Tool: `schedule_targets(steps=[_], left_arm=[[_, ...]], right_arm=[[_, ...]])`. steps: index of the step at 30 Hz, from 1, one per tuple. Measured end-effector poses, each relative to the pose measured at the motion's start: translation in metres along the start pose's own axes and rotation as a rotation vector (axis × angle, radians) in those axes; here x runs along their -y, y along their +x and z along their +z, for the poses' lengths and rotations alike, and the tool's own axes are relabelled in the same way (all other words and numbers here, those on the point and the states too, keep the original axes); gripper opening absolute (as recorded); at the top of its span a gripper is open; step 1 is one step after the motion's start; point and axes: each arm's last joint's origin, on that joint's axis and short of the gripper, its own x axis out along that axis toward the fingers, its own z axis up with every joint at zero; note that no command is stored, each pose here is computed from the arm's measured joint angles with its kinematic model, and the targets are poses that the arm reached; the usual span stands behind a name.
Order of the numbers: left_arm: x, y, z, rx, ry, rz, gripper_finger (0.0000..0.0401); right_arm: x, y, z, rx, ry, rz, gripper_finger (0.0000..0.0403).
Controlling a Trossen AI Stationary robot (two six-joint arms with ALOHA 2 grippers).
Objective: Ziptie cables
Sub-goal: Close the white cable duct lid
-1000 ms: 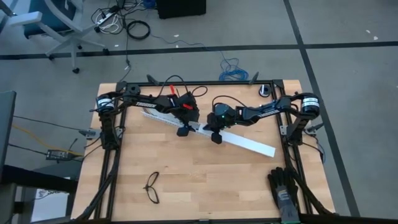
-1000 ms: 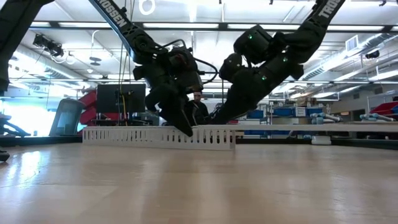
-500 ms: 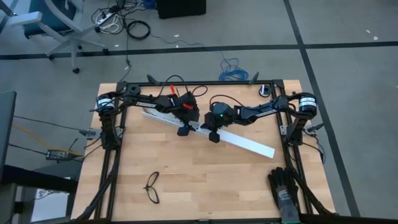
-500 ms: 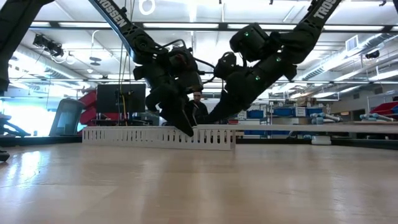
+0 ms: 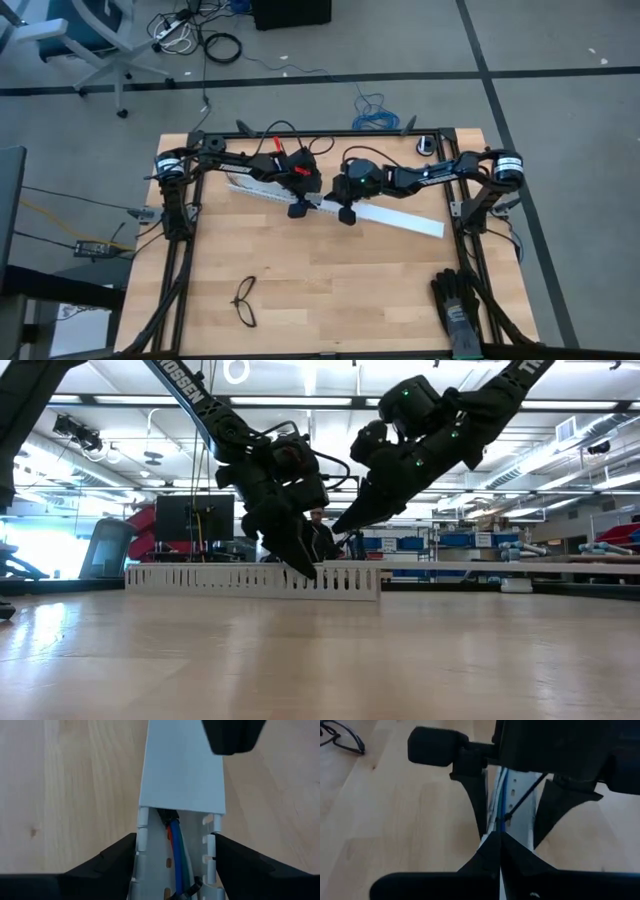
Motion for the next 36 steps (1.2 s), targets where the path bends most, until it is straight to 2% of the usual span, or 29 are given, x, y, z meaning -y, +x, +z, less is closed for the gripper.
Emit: schedule_targets(steps=[7,17,30,36], left_arm=[[0.0,0.0,0.001,0.004,-0.019,0.007,0.0263],[0.0,0.0,0.001,-0.008,-0.016,0.039,0.0308],[-0.001,-0.006,0.001,-0.017,-0.046,0.048,0.031],[0.001,-0.007,-0.004,-0.073,-0.054,0.021,0.031]], right_arm=[[-0.006,-0.007,0.002,-0.03,0.014,0.009,0.0],[-0.013,-0.007,-0.002,-0.083,0.009,-0.016,0.0],[-0.002,-0.008,-0.007,-0.123,0.019,-0.042,0.0],[-0.002,-0.002,-0.015,-0.164,0.028,-0.032,0.0]])
